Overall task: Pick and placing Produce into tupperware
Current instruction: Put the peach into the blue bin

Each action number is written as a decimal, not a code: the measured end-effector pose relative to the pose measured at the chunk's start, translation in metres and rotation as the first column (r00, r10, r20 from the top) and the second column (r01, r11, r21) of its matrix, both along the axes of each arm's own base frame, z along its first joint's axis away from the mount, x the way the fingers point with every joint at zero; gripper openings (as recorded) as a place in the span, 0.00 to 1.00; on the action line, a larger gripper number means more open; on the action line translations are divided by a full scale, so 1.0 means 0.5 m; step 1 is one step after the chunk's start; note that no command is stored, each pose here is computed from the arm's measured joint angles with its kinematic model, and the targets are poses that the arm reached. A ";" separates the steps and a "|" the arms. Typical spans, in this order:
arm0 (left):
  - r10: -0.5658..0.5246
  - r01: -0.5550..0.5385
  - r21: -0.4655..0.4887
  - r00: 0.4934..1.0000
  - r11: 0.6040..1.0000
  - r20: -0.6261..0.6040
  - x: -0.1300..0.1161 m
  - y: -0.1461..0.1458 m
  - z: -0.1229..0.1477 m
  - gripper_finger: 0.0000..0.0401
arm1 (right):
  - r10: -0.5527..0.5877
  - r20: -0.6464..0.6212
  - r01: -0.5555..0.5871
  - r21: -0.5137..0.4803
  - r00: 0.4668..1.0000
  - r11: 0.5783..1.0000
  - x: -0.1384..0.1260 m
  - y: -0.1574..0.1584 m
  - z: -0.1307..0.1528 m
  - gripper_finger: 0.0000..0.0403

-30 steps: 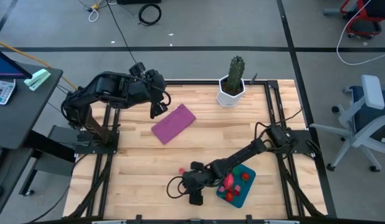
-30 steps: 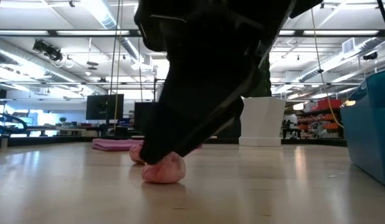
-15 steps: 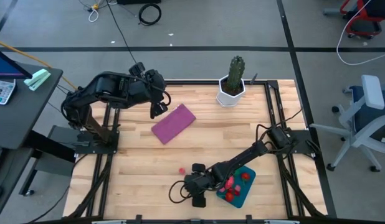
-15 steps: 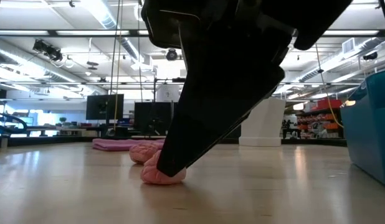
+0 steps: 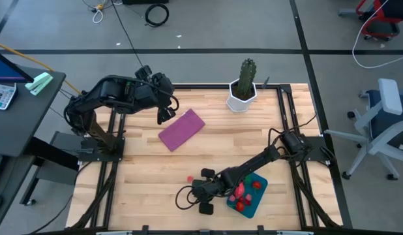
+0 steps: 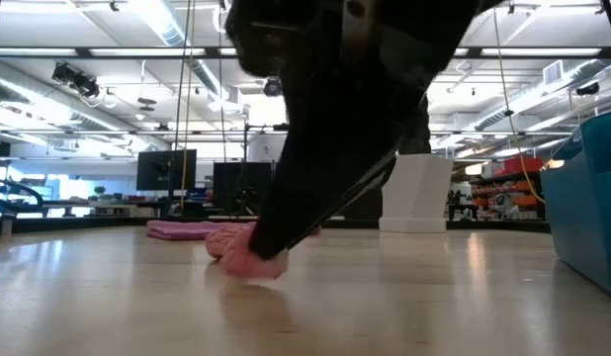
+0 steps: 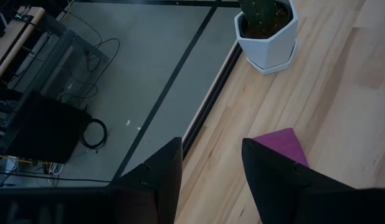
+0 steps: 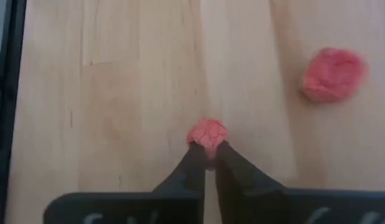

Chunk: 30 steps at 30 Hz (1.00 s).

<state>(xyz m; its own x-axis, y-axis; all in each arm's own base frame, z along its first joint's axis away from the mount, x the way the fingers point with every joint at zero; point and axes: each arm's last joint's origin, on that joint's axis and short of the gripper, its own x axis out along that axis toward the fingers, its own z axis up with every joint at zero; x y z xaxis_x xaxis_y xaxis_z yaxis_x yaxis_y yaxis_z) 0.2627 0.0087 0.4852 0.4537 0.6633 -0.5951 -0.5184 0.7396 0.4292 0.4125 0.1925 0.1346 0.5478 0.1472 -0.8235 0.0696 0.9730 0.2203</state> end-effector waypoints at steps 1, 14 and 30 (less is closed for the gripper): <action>0.000 0.000 0.000 1.000 1.000 0.000 0.000 0.000 0.000 0.43 | -0.001 -0.003 0.001 -0.001 1.000 1.000 -0.003 -0.001 0.009 0.04; 0.000 0.000 0.000 1.000 1.000 0.000 0.000 0.000 0.000 0.43 | -0.391 -0.197 0.384 -0.074 0.899 0.920 -0.221 -0.010 0.255 0.06; 0.000 0.000 -0.001 1.000 1.000 0.000 0.000 0.000 0.000 0.43 | -0.552 -0.421 0.548 -0.143 0.720 0.824 -0.353 0.090 0.196 0.10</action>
